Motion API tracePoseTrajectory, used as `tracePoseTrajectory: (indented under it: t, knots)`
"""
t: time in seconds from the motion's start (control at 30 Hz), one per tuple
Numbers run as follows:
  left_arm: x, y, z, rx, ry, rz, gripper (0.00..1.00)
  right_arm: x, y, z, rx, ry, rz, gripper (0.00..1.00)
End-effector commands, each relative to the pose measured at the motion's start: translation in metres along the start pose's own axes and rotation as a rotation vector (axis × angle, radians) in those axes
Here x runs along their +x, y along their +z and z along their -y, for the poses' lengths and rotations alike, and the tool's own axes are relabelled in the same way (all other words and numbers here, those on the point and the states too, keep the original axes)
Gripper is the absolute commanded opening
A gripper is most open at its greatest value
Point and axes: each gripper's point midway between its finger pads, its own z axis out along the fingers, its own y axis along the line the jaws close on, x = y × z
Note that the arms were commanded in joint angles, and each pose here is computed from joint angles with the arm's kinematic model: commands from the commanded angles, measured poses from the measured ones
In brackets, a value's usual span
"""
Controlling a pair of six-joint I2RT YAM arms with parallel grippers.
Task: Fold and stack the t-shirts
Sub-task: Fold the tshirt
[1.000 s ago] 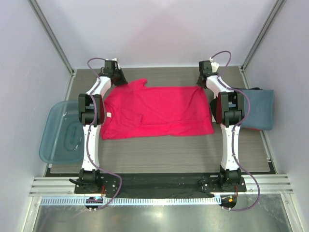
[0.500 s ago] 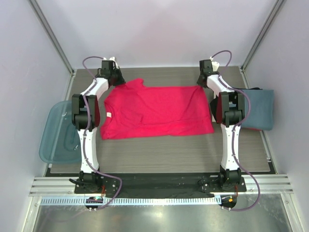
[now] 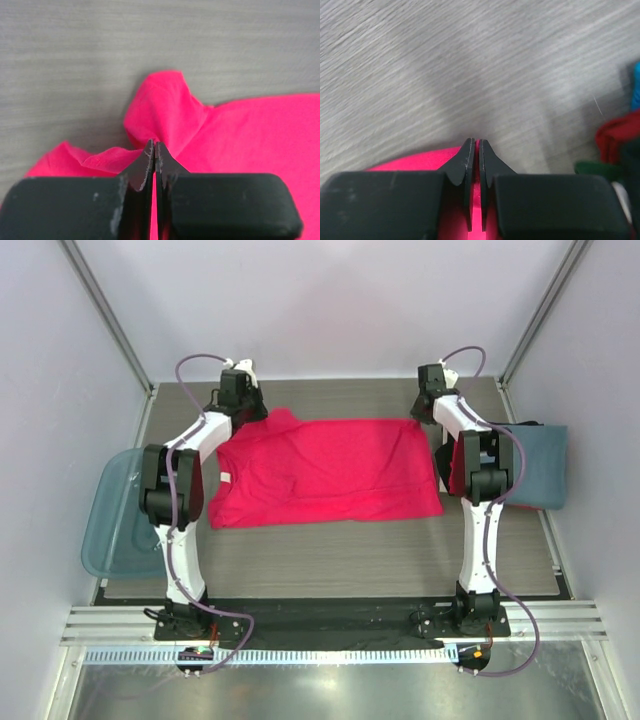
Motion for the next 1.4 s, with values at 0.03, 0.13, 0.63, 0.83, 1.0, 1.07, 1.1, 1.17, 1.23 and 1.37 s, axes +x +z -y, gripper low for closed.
tracePoseTrajectory:
  t: [0.03,0.13,0.63,0.83,1.0,1.07,1.1,1.17,1.23,1.37]
  knots:
    - [-0.036,-0.033,0.008,-0.033,0.089,0.144,0.00,-0.041,-0.049,-0.009,-0.064,0.048,0.086,0.01]
    - [-0.027,-0.038,0.000,-0.089,0.106,0.153,0.00,-0.039,-0.058,-0.006,-0.066,0.049,0.084,0.01]
    - [0.006,-0.092,-0.004,-0.218,0.184,0.213,0.00,-0.005,-0.098,0.036,0.008,0.041,0.064,0.01]
    - [0.018,-0.102,-0.009,-0.319,0.201,0.202,0.00,0.008,-0.106,0.047,0.022,0.045,0.050,0.01]
    - [0.031,-0.109,-0.010,-0.349,0.215,0.191,0.00,0.018,-0.104,0.053,0.037,0.051,0.038,0.01]
    - [0.035,-0.113,-0.010,-0.374,0.224,0.186,0.00,0.020,-0.102,0.053,0.041,0.053,0.036,0.01]
    - [0.038,-0.114,-0.011,-0.384,0.227,0.180,0.00,0.020,-0.102,0.053,0.039,0.055,0.036,0.01]
    - [0.042,-0.117,-0.012,-0.410,0.238,0.170,0.00,0.021,-0.101,0.053,0.043,0.056,0.035,0.01]
    - [0.047,-0.121,-0.014,-0.422,0.246,0.160,0.00,0.021,-0.100,0.055,0.049,0.059,0.037,0.01]
    - [0.052,-0.127,-0.015,-0.427,0.240,0.156,0.00,0.024,-0.100,0.057,0.057,0.064,0.033,0.01]
